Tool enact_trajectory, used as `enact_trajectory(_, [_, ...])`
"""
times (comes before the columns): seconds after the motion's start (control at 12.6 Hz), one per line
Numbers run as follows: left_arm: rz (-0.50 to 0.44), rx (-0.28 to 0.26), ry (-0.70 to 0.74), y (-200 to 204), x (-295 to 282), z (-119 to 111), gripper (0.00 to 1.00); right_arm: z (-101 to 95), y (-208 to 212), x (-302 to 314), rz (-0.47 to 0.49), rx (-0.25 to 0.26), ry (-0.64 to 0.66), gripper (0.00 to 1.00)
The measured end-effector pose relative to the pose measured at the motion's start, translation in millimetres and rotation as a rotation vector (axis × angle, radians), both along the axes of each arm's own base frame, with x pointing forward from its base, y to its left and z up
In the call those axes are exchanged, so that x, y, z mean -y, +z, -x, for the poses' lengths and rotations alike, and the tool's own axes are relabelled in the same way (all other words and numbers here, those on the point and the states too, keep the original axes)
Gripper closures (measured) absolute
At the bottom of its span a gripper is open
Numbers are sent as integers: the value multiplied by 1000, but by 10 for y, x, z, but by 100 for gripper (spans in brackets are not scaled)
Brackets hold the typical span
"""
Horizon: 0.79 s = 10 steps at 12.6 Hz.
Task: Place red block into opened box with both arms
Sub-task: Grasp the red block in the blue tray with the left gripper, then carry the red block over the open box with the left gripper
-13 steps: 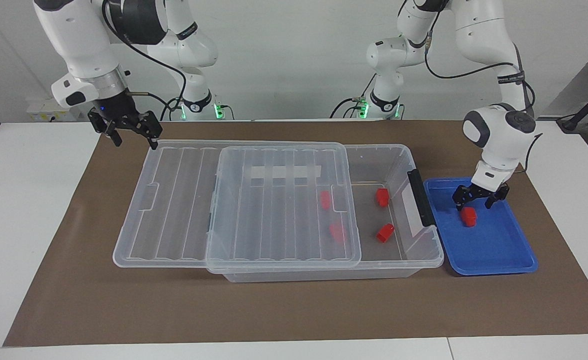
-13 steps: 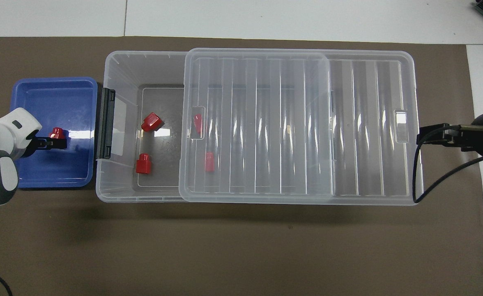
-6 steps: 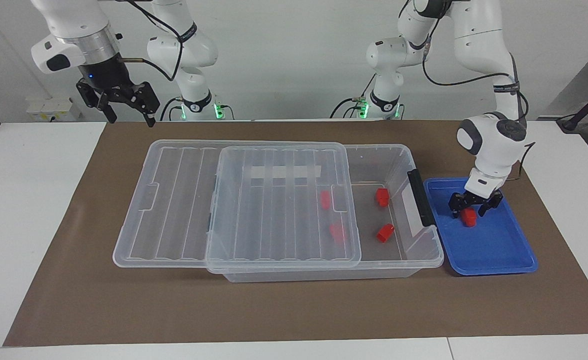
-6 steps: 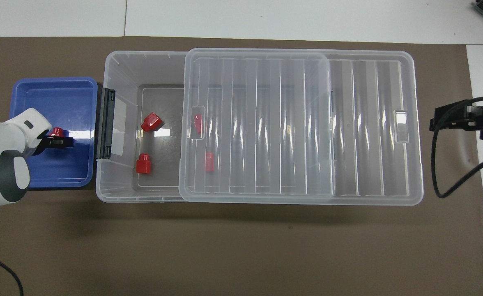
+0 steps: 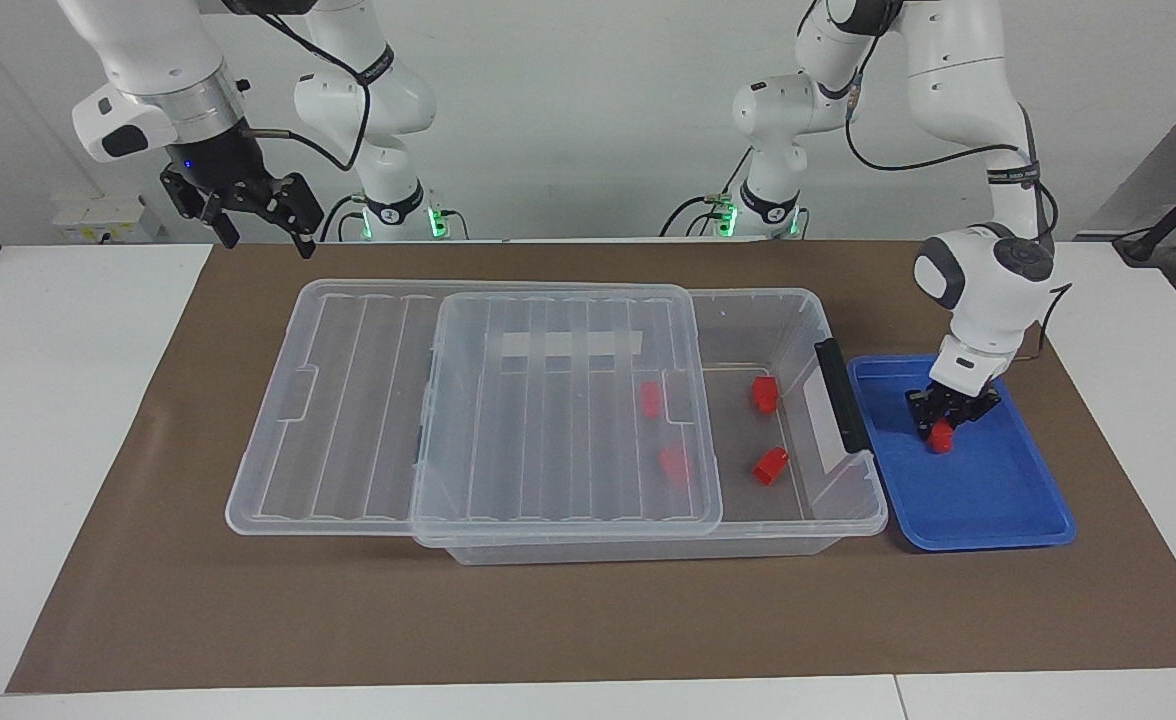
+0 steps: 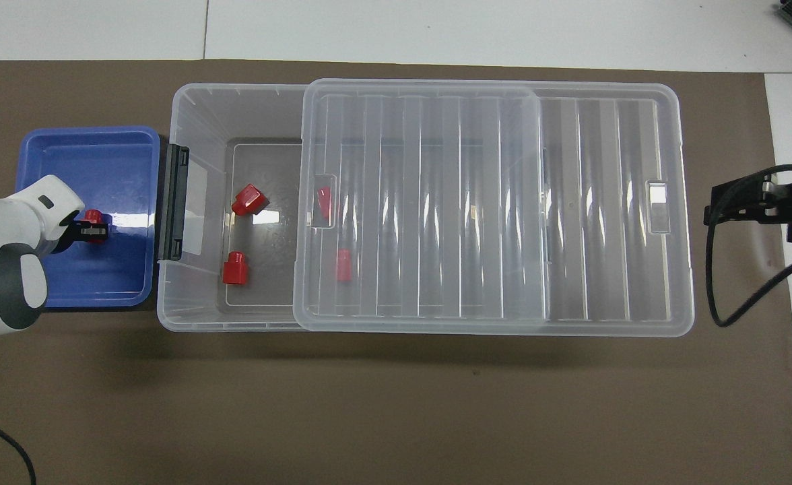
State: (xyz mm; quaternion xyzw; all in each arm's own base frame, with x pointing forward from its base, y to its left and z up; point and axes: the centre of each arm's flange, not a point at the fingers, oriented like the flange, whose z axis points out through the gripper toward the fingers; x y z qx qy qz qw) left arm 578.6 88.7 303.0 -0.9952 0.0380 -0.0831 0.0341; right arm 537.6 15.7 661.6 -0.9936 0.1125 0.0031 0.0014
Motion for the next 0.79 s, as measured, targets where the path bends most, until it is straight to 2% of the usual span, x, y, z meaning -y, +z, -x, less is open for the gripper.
enact_trajectory(0.16, [6, -72, 6, 292, -25, -121, 66, 27, 2, 67, 1, -1, -13, 0])
enact_trajectory(0.32, [25, -132, 20, 906, -24, -269, 66, 30, -5, 77, 1, -3, -15, 0])
enact_trajectory(0.55, [165, -159, 123, 1865, 103, -331, 66, 38, 8, 77, 1, 0, -15, 0])
enact_trajectory(0.79, [221, -150, 306, 2319, 553, -289, 66, 60, 42, 75, 1, 6, -15, 0])
